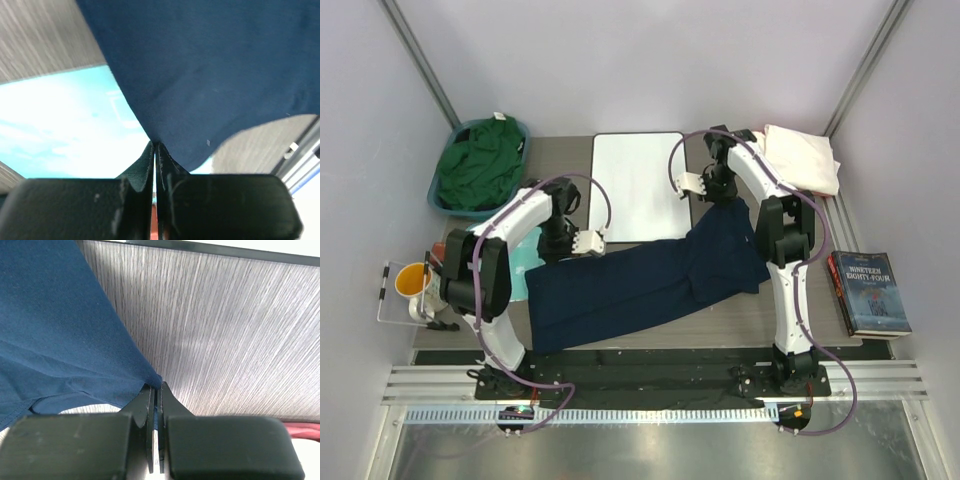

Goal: Fold and stack the t-shirts
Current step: Rotate the tshirt 80 degrees

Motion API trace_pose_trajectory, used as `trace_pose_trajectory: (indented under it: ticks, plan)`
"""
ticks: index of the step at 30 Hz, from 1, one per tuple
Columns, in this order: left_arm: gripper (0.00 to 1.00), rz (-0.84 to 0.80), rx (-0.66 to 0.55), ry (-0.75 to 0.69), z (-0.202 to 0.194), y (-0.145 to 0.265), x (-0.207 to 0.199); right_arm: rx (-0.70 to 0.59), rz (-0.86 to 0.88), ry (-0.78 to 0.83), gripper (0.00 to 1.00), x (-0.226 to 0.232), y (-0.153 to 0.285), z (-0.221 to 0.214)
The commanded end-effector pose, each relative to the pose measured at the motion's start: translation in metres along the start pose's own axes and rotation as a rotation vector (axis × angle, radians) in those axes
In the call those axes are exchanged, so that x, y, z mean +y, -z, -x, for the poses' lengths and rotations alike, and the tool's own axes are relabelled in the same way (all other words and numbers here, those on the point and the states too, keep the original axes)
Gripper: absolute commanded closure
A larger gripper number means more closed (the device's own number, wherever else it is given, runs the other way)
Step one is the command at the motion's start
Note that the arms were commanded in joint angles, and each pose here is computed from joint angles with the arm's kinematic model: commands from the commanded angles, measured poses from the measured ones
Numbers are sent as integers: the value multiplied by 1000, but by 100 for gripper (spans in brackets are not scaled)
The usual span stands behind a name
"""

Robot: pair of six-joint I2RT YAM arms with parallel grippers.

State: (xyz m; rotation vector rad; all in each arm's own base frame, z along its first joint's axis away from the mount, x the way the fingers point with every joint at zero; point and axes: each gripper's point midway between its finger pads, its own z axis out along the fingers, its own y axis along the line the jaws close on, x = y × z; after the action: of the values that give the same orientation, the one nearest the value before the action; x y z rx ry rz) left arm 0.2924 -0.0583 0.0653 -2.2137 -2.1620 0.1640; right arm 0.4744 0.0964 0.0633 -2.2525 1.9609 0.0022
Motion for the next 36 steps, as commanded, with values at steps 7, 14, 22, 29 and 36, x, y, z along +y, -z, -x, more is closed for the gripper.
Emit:
trace_pose_trajectory:
  ticks: [7,14,22,29,36]
  plan:
    - [100,-61,12,-23,-5,1,-38,2,-231,37,99,-40,79,7]
    - [100,-57,51,-25,-14,3,-46,21,-295,50,99,-51,95,5]
    - [100,-32,51,-10,-8,-1,-41,10,-482,67,99,-109,70,31]
    - [100,-42,27,0,-5,3,-48,-23,-689,91,99,-169,54,58]
    - [100,-59,11,-4,0,5,-54,-168,-898,147,99,-215,45,113]
